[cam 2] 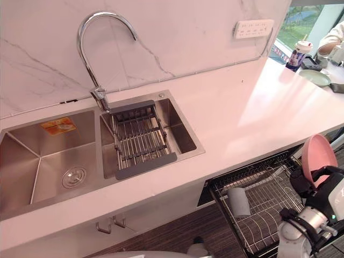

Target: Walk over to the sink, pick up the cup, carry it to the dishwasher, place the cup inside the dishwasher, then close the dishwasher door

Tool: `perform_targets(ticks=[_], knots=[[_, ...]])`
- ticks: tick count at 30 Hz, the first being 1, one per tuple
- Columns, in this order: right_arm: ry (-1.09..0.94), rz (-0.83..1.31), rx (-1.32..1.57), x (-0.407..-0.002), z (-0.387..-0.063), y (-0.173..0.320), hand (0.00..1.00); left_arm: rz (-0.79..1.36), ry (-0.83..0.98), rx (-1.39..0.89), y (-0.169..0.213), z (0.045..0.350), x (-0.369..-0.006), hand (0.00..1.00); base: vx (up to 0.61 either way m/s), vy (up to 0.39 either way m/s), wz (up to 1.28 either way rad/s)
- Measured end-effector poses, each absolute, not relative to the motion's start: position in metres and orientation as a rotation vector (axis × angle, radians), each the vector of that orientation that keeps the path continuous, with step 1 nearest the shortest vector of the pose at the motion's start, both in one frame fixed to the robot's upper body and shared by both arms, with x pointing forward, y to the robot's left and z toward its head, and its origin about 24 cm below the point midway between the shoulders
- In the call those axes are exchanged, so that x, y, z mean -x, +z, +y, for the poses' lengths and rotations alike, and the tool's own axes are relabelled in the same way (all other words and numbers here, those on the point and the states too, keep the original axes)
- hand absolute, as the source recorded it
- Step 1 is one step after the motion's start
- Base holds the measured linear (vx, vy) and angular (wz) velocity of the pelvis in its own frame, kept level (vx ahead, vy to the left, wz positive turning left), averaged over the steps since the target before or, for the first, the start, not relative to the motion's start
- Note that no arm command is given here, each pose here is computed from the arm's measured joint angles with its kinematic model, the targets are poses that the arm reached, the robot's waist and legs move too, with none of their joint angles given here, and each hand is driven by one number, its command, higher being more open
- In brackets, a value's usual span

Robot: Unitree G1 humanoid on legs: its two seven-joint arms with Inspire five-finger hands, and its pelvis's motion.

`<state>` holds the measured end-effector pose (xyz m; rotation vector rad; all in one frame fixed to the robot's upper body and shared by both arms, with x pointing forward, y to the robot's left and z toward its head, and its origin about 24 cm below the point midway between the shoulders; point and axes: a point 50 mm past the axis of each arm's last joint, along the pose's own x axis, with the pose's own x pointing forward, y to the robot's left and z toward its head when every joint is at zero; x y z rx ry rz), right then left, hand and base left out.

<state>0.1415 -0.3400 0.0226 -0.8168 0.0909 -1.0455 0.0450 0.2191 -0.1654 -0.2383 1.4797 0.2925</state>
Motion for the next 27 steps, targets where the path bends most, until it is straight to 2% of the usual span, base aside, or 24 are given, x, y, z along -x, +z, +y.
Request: perform_targets(ticks=[5,11,16,23,27], knots=[[-1.004,0.147,0.734,-0.145,-0.323,0.003,0.00,1.450,0.341,0.274,-0.164,0.219,-0.053,1.00,0.02,-0.007,0.06],[-1.094,0.422,0.417,-0.124,-0.316,-0.052,0.00,1.411,0.364,0.327,-0.163,0.215,-0.064,1.00,0.02,-0.012,0.18],[-1.155,0.464,0.195,-0.126,-0.314,-0.063,0.00,1.398,0.368,0.354,-0.163,0.210,-0.070,1.00,0.02,-0.007,0.07],[-1.116,0.570,0.227,-0.138,-0.324,-0.067,0.00,1.368,0.397,0.421,-0.162,0.209,-0.076,1.00,-0.02,-0.015,0.13],[-1.094,0.690,0.370,-0.134,-0.338,-0.068,0.00,1.347,0.396,0.443,-0.161,0.209,-0.084,1.00,0.00,-0.017,0.26]])
